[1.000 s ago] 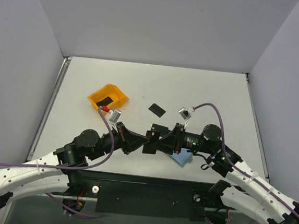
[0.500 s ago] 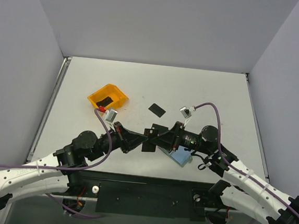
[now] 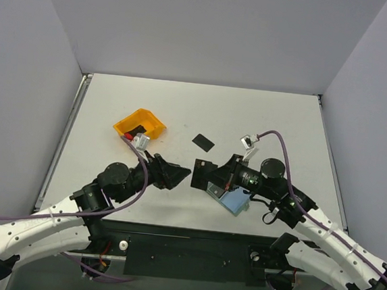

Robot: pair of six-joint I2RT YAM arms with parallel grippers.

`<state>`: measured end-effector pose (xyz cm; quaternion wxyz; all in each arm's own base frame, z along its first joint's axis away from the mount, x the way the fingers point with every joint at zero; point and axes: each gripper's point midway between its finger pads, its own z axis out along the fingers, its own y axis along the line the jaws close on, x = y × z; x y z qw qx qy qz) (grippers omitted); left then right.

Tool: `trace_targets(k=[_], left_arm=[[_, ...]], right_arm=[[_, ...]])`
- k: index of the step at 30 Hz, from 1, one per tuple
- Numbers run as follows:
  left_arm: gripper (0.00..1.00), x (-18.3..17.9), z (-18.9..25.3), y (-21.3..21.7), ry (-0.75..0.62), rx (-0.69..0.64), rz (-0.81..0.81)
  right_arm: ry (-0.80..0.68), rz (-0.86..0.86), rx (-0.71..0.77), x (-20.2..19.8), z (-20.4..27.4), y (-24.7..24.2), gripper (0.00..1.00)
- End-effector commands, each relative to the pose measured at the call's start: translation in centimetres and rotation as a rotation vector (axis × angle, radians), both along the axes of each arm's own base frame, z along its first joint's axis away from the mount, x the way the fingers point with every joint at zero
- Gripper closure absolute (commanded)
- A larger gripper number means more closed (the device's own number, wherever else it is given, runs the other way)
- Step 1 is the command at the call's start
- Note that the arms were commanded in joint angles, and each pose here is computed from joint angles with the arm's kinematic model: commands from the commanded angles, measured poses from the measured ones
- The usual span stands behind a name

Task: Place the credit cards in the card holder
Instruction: Move the card holder to the center of the board.

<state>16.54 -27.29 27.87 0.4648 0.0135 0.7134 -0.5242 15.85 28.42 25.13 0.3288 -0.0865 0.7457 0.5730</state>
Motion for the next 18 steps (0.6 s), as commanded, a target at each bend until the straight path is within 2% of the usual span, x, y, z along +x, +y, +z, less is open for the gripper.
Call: trace_targets(k=[1,2,3,6,10,12,13,18], left_arm=[[0.23,2.9,1.1,1.4,-0.013,0.047,0.096],[0.23,3.8,0.7,1.7,-0.012,0.07,0.107],[0.23,4.4,-0.6,1.4,0.01,0.11,0.104],[0.23,6.2,-3.1,0.6,0.042,0.197,0.076],[0.28,7.0,-7.5,-3.0,0.061,0.301,-0.083],[0.33,7.1,-10.2,-5.2,0.089,0.35,-0.192],[0.4,7.3,-12.4,-6.2,0.117,0.382,-0.235],[0.41,7.6,-15.6,-9.1,0.122,0.391,-0.373]], right_arm=[[0.1,-0.449,-0.422,3.8,-4.8,-8.4,1.0],[0.106,-0.596,-0.495,5.1,-5.3,-11.0,1.0],[0.152,-0.659,-0.608,4.7,-6.8,-13.2,1.0],[0.282,-0.718,-0.731,3.6,-9.6,-16.1,1.0],[0.412,-0.724,-0.742,2.4,-12.5,-16.8,1.0],[0.44,-0.724,-0.725,2.3,-13.2,-16.8,1.0],[0.449,-0.713,-0.718,2.2,-13.4,-16.6,1.0],[0.441,-0.699,-0.697,2.2,-13.4,-16.6,1.0]])
